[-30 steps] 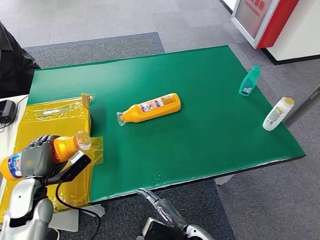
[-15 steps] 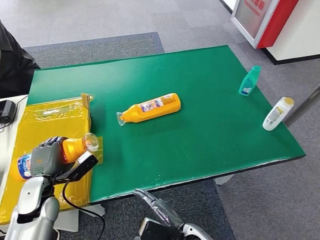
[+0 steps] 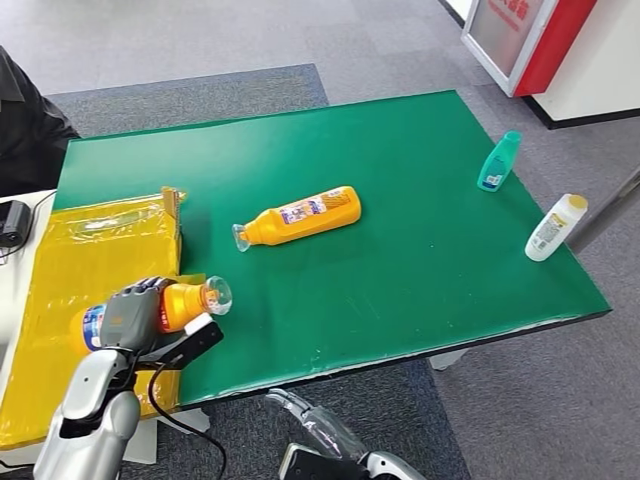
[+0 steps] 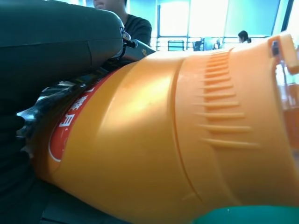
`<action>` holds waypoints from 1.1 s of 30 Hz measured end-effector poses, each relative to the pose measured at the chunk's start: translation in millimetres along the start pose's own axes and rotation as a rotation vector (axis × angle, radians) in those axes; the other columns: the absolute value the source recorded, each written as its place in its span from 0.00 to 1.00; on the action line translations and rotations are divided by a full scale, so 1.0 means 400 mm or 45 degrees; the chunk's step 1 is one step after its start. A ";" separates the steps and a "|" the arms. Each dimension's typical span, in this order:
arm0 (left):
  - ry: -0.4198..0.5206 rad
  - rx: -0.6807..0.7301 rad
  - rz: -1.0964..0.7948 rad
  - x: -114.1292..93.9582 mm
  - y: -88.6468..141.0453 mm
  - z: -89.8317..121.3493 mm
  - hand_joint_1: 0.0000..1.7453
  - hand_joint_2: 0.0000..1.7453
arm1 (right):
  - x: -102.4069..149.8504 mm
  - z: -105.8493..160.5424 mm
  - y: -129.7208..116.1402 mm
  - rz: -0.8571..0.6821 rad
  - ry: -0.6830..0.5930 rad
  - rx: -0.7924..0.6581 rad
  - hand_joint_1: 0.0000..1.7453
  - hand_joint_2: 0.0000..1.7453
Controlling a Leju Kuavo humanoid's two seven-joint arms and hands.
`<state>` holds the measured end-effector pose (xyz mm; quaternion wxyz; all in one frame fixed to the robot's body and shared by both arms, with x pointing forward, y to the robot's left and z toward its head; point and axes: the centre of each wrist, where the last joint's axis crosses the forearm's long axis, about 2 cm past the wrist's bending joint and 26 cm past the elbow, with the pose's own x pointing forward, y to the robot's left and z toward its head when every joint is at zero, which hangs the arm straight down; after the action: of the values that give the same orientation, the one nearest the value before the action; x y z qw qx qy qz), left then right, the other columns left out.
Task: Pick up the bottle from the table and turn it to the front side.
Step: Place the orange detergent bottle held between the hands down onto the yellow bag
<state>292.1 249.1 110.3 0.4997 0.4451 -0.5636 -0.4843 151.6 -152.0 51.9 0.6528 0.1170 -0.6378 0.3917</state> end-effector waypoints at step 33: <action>0.004 -0.020 0.000 0.005 -0.015 -0.007 0.00 1.00 | -0.001 -0.028 0.009 0.014 0.018 0.048 0.00 1.00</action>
<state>294.7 245.9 104.9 0.5040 0.4421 -0.5589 -0.4880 157.6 -142.5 48.7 0.6529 0.1230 -0.6263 0.4079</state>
